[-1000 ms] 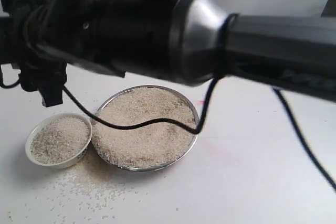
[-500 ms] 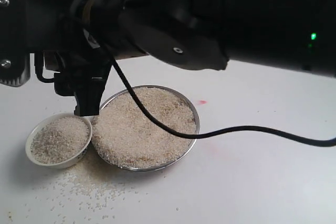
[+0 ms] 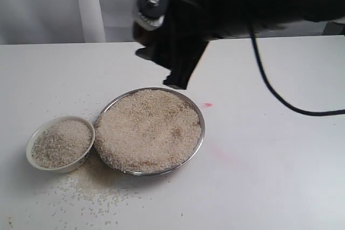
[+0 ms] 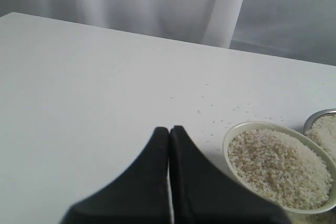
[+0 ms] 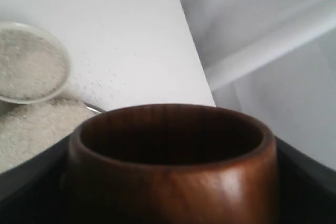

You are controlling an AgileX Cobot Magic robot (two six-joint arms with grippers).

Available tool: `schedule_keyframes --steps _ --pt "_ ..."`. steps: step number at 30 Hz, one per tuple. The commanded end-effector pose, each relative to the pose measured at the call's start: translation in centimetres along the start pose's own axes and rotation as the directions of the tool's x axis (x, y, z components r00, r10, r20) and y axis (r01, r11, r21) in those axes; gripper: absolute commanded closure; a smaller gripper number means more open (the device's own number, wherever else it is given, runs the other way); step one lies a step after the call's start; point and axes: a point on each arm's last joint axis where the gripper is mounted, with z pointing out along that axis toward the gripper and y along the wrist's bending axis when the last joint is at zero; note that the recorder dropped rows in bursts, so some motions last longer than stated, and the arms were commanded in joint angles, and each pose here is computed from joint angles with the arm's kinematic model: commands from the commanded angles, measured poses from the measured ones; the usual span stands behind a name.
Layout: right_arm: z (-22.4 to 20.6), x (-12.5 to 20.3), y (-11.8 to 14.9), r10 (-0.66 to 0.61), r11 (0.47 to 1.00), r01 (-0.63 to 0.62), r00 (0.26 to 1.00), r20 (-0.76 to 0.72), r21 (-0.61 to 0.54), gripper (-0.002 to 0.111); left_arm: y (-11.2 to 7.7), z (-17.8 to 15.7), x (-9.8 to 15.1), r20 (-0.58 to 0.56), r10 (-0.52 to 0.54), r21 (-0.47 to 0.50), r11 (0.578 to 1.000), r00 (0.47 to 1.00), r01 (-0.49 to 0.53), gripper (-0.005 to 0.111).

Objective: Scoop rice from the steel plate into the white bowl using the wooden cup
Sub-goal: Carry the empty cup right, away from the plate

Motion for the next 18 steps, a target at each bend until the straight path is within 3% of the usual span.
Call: schedule_keyframes --steps 1,5,12,14,15,16,18 --pt "-1.8 3.5 -0.9 0.106 0.987 -0.105 0.994 -0.008 0.118 0.108 -0.1 -0.1 -0.2 0.01 -0.006 0.009 1.0 1.0 0.006 0.107" --pt "-2.4 5.5 -0.7 0.213 0.97 -0.209 0.977 -0.022 0.127 0.108 -0.1 -0.1 -0.2 0.01 -0.006 0.009 1.0 1.0 0.006 0.107" --pt "-2.2 7.2 0.4 0.283 0.956 -0.278 0.958 -0.046 0.092 0.108 -0.1 -0.1 -0.2 0.01 -0.006 0.009 1.0 1.0 0.006 0.107" --pt "-2.4 7.5 0.2 0.315 0.943 -0.312 0.949 -0.007 0.113 0.108 -0.1 -0.1 -0.2 0.01 -0.006 0.009 1.0 1.0 0.006 0.107" --pt "-2.5 7.9 -0.1 0.455 0.881 -0.456 0.89 0.034 0.127 0.108 -0.1 -0.1 -0.2 0.01 -0.006 0.009 1.0 1.0 0.006 0.107" --pt "-2.6 8.1 -0.2 0.373 0.916 -0.376 0.927 0.046 0.138 0.108 -0.1 -0.1 -0.2 0.01 -0.006 0.009 1.0 1.0 0.006 0.107" --pt "-2.7 8.7 -0.3 0.448 0.878 -0.46 0.887 0.113 0.134 0.108 -0.1 -0.1 -0.2 0.01 -0.006 0.009 1.0 1.0 0.006 0.107"
